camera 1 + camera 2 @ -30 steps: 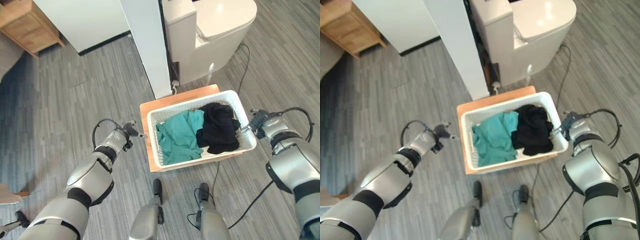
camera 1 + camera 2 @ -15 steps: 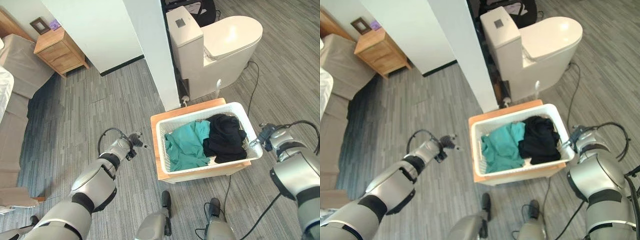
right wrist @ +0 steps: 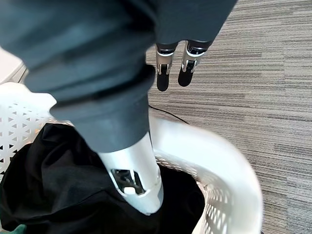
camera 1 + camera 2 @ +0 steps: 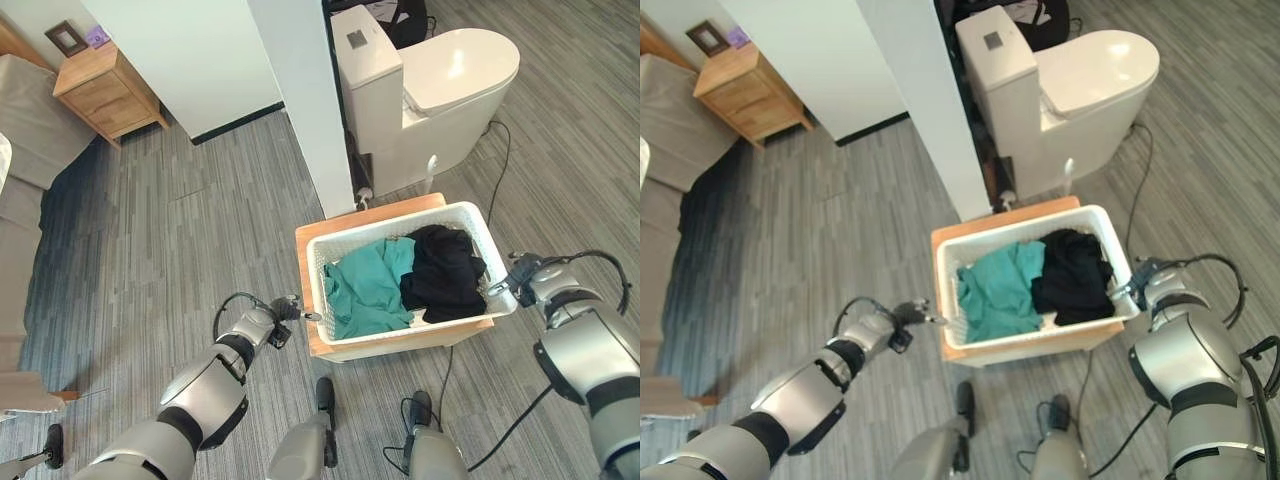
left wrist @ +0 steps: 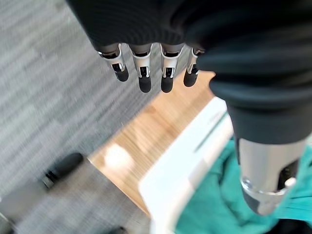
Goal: Grab the laundry basket,head to the washer,open it,put in the laundry and shut it.
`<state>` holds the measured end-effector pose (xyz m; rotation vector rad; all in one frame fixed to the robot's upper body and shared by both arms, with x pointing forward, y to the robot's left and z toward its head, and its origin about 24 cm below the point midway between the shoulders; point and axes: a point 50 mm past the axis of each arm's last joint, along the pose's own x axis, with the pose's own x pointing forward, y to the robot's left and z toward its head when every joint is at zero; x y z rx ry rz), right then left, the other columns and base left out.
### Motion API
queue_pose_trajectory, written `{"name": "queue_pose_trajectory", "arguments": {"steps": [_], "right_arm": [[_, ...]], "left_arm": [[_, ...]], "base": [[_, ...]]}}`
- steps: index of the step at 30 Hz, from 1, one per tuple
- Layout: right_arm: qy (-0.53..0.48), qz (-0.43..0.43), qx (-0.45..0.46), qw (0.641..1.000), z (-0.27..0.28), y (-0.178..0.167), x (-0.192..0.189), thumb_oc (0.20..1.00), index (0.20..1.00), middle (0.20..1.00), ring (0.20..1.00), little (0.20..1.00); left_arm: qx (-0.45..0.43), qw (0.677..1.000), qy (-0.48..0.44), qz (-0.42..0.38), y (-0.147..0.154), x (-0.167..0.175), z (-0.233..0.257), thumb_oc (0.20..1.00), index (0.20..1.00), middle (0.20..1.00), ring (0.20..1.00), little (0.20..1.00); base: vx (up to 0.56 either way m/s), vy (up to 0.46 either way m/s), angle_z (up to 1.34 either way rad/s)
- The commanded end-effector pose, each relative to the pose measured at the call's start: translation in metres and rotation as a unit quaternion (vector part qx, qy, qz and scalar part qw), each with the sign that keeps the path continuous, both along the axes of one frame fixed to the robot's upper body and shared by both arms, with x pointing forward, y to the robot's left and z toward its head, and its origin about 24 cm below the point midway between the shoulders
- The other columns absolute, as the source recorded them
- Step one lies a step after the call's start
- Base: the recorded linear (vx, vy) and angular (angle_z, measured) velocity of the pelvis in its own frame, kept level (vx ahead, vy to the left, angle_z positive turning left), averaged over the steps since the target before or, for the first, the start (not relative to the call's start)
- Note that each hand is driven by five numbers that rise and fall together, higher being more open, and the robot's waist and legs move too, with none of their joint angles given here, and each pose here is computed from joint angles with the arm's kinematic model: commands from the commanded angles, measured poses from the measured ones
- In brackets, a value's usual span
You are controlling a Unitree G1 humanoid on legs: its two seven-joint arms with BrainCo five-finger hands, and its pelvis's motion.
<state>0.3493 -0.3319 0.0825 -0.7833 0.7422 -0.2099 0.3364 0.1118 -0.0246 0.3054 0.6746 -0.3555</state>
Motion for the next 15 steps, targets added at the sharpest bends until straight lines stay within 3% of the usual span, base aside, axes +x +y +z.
{"name": "queue_pose_trajectory", "arguments": {"steps": [1,15], "right_arm": [[-0.038,-0.009,-0.022,0.999,0.026,-0.002,0.010,1.000,1.000,1.000,1.000,1.000],[-0.046,-0.012,-0.019,0.999,0.028,-0.002,0.011,1.000,1.000,1.000,1.000,1.000]], "left_arm": [[-0.018,0.998,-0.051,0.036,-0.005,0.026,0.034,1.000,1.000,1.000,1.000,1.000],[0.044,0.996,-0.068,-0.038,-0.026,0.026,0.038,1.000,1.000,1.000,1.000,1.000]], "base": [[0.00,0.000,0.00],[0.00,0.000,0.00]]}}
